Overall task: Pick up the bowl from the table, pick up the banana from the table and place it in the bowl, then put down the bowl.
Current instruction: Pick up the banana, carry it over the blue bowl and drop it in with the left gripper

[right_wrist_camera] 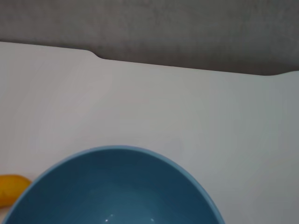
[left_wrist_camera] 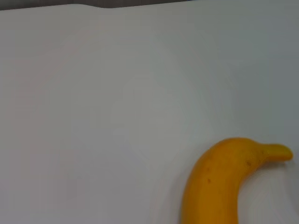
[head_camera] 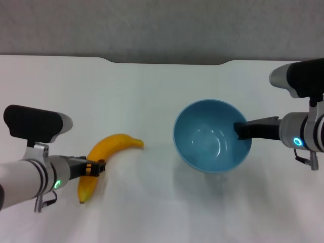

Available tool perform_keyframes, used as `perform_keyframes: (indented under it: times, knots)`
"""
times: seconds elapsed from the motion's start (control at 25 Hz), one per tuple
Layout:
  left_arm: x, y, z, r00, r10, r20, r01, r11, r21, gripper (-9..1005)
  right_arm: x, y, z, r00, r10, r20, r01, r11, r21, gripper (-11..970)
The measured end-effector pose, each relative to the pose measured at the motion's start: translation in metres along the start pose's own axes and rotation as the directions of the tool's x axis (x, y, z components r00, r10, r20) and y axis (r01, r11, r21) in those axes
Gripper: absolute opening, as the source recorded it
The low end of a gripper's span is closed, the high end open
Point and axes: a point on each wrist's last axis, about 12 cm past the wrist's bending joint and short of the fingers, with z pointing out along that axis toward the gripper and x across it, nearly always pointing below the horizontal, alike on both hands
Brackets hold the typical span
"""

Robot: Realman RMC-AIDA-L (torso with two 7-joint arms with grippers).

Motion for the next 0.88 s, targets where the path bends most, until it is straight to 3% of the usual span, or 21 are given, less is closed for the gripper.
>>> perform_keyframes:
  times: [0.12, 0.4, 0.52, 0.64, 0.88]
  knots:
    - [-0.007, -0.001, -0.008, 1.000, 0.003, 0.022, -0.003, 1.000, 0.007, 495, 0.003, -0.002, 0.000, 1.000, 0.009, -0.001, -0.009, 1.000, 0.004, 85]
    - [-0.037, 0.005, -0.053, 0.989, 0.012, 0.144, -0.014, 1.000, 0.012, 492, 0.006, 0.000, 0.004, 1.000, 0.005, -0.018, -0.005, 1.000, 0.000, 91]
    - [-0.046, -0.005, -0.068, 0.984, 0.006, 0.181, -0.016, 0.998, 0.056, 492, 0.008, 0.003, 0.007, 1.000, 0.006, -0.015, -0.006, 1.000, -0.009, 93]
    - [-0.056, -0.027, -0.080, 0.977, -0.038, 0.211, -0.004, 0.981, 0.196, 492, 0.008, 0.011, 0.011, 1.000, 0.005, -0.012, -0.006, 0.999, -0.033, 96]
    - [-0.068, -0.050, -0.086, 0.972, -0.054, 0.230, -0.030, 0.938, 0.347, 491, 0.003, 0.023, 0.019, 1.000, -0.011, -0.014, 0.010, 0.998, -0.066, 100]
